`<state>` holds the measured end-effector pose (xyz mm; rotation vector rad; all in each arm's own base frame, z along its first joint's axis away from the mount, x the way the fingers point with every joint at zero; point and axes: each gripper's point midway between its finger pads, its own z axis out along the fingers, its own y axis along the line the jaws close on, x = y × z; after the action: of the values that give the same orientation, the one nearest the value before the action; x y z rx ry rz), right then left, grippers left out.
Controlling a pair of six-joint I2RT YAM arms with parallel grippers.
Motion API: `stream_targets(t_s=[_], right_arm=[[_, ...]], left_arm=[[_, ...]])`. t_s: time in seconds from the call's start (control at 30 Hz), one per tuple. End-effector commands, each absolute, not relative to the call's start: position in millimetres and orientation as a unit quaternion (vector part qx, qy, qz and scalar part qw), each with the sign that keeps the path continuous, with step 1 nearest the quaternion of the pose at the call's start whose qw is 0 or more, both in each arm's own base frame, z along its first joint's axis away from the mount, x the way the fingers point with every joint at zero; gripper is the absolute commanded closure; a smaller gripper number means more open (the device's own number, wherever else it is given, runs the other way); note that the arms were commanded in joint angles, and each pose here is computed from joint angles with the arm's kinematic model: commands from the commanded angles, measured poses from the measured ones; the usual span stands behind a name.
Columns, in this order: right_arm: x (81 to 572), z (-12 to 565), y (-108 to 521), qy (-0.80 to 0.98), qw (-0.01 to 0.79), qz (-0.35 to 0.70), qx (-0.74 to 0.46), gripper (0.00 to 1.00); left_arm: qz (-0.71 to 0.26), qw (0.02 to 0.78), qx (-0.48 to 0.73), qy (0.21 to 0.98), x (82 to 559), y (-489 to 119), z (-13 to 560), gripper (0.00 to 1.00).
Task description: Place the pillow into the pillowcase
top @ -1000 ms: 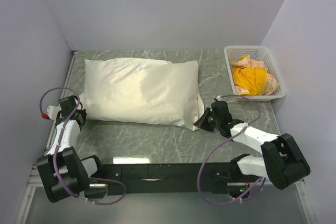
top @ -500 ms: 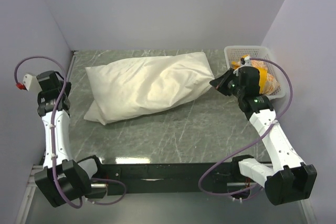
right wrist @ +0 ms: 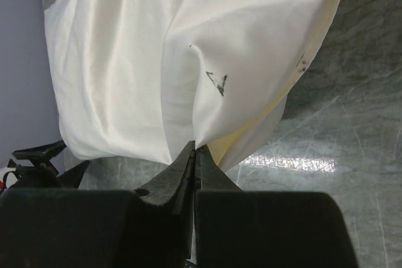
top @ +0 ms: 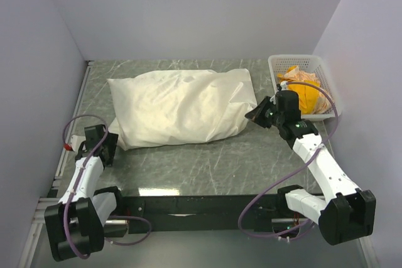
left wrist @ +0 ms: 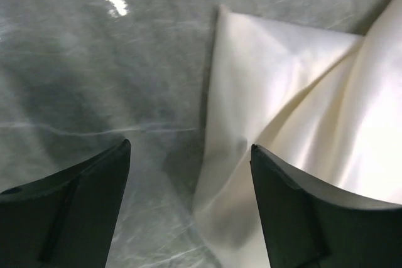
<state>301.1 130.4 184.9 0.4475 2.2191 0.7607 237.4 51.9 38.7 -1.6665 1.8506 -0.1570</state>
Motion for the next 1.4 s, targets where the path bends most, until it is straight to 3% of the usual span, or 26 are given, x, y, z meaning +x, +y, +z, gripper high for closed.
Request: stream_targets(t_s=[0.0, 0.17, 0.27, 0.3, 0.33, 0.4, 0.53, 0.73, 0.87, 0.97, 1.07, 1.17, 1.2, 1.37], right_arm=[[306.6, 198.1, 136.6, 0.848, 0.398, 0.313, 0.159, 1.0], [305.0, 193.8, 134.9, 0.849, 0.4, 0.306, 0.157, 1.0], [305.5, 192.8, 135.6, 0.852, 0.397, 0.305, 0.154, 1.0], [307.7, 198.5, 135.9, 0.85, 0.402, 0.306, 0.15, 1.0], [309.4, 200.6, 137.5, 0.851, 0.402, 0.306, 0.145, 1.0], [315.9, 220.7, 133.6, 0.849, 0.413, 0.297, 0.141, 1.0], [335.1, 265.7, 124.0, 0.835, 0.437, 0.303, 0.14, 1.0], [361.3, 348.2, 97.0, 0.801, 0.474, 0.32, 0.176, 1.0], [360.1, 395.9, 108.1, 0.771, 0.498, 0.362, 0.162, 1.0], [374.2, 403.1, 73.0, 0.764, 0.512, 0.337, 0.2, 1.0], [360.6, 428.6, 105.8, 0.75, 0.509, 0.388, 0.165, 1.0], [362.3, 418.5, 97.6, 0.767, 0.515, 0.342, 0.171, 1.0], [365.4, 419.2, 62.4, 0.755, 0.53, 0.327, 0.207, 1.0], [378.3, 418.6, 47.5, 0.736, 0.513, 0.377, 0.23, 1.0]], left_arm=[[-0.073, 0.364, -0.649, 0.664, 262.8, 61.9, 48.9, 0.17], [-0.087, 0.392, -0.639, 0.656, 287.8, 67.8, 55.5, 0.19], [-0.077, 0.38, -0.635, 0.668, 298.0, 67.7, 44.8, 0.33], [-0.068, 0.37, -0.632, 0.677, 299.1, 67.6, 35.9, 0.42], [-0.062, 0.371, -0.623, 0.686, 301.8, 68.9, 35.9, 0.64], [-0.053, 0.38, -0.604, 0.699, 313.0, 73.0, 51.9, 0.98], [-0.036, 0.444, -0.558, 0.7, 328.3, 88.0, 130.8, 0.99], [-0.08, 0.564, -0.532, 0.626, 330.0, 121.5, 296.1, 0.99], [-0.129, 0.577, -0.499, 0.633, 343.6, 114.7, 326.3, 0.99], [-0.129, 0.597, -0.492, 0.62, 344.0, 117.8, 356.2, 0.99], [-0.182, 0.608, -0.469, 0.614, 367.0, 106.2, 377.1, 0.99], [-0.199, 0.593, -0.459, 0.631, 395.5, 91.0, 386.8, 0.99], [-0.198, 0.596, -0.46, 0.628, 397.9, 93.1, 392.1, 0.99], [-0.23, 0.605, -0.477, 0.594, 419.9, 122.9, 408.5, 0.99]])
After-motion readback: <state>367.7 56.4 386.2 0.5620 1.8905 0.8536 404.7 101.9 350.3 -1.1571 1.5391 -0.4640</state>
